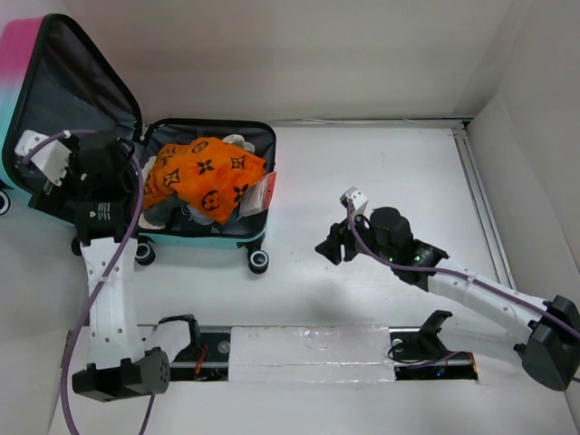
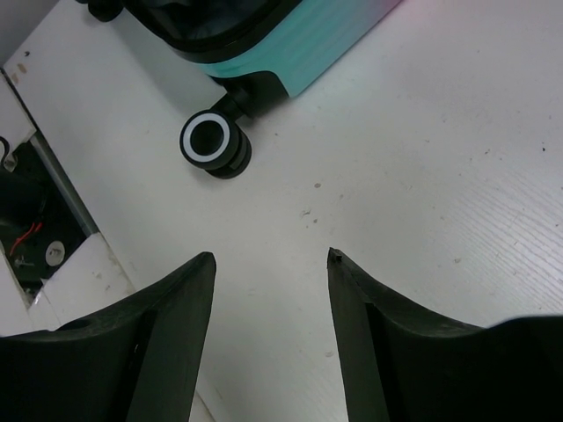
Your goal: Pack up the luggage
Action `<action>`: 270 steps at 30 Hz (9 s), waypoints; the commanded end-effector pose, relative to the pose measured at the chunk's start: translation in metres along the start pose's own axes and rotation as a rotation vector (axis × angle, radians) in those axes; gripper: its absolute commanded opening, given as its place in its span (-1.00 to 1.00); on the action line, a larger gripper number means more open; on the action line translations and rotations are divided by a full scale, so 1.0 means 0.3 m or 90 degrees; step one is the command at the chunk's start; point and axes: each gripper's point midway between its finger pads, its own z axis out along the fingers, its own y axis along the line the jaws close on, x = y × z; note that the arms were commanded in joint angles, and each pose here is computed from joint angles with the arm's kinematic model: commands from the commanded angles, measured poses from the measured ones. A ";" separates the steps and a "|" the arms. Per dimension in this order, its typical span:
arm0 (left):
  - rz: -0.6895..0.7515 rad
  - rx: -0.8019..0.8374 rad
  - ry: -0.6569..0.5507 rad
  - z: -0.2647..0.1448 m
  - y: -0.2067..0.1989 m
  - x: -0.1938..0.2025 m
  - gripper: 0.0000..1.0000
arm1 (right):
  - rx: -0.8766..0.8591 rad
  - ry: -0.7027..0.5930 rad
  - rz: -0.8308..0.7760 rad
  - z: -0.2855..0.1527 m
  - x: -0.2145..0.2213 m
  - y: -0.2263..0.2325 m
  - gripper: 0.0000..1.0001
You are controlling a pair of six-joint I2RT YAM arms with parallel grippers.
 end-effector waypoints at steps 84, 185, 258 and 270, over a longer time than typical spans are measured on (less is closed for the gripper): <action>0.191 -0.238 0.007 0.170 0.111 0.108 0.56 | 0.016 0.006 -0.029 0.036 0.019 -0.005 0.22; 0.085 0.693 0.539 -1.288 -0.034 1.082 -0.31 | 0.308 -0.073 0.049 0.151 -0.794 -0.809 -0.03; 0.018 0.619 0.512 -0.735 0.028 1.158 -0.30 | -0.019 -0.094 -0.058 -0.095 -0.040 0.046 -0.50; 0.040 0.672 0.548 -0.816 -0.046 1.229 -0.23 | -0.041 -0.125 -0.051 0.095 0.062 0.010 0.04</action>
